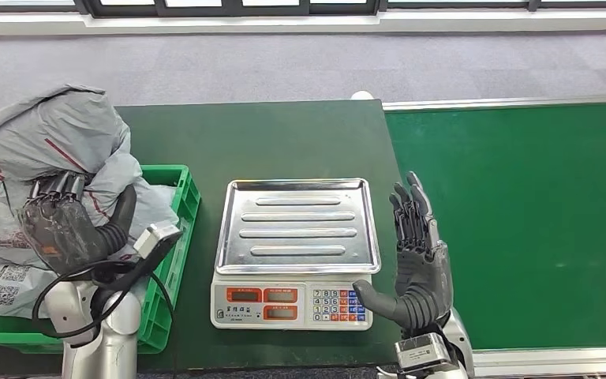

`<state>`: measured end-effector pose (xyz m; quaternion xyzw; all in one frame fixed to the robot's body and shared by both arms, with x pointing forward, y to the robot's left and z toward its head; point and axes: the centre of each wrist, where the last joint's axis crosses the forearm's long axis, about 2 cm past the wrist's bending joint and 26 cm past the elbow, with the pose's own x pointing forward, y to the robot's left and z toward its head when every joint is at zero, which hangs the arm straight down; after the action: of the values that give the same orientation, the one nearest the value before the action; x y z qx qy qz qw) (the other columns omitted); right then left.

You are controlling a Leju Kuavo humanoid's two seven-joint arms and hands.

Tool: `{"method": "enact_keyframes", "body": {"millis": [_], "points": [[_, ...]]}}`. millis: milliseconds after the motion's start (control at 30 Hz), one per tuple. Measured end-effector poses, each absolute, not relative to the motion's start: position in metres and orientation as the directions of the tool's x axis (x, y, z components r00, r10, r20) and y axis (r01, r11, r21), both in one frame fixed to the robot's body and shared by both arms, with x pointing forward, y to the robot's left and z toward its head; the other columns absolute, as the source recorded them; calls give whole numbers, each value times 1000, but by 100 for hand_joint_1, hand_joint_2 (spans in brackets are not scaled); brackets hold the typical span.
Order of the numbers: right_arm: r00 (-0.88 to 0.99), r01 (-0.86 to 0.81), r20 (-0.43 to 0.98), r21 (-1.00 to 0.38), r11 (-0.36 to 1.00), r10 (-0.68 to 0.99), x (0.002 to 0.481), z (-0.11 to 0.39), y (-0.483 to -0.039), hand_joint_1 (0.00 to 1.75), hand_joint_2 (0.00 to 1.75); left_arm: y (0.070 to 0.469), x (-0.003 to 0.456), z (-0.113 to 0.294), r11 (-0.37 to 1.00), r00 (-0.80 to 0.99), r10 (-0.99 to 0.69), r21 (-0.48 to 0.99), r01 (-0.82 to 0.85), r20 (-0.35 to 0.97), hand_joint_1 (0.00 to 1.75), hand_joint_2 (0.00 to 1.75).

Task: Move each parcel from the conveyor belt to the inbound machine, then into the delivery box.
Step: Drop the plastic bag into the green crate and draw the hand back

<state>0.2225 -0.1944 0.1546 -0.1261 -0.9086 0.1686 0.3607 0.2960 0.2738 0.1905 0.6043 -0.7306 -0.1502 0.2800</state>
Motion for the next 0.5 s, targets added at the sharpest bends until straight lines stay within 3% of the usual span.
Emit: {"method": "enact_keyframes", "body": {"millis": [267,500], "points": [[-709,119,606,-401,908,360,207,162,-198,0,175,307,340,148,51,238,-946,827,-559,219,175,175],[-716,114,585,-440,891,380,196,165,-200,0,175,342,355,98,11,449,-889,986,-168,87,175,175]]}}
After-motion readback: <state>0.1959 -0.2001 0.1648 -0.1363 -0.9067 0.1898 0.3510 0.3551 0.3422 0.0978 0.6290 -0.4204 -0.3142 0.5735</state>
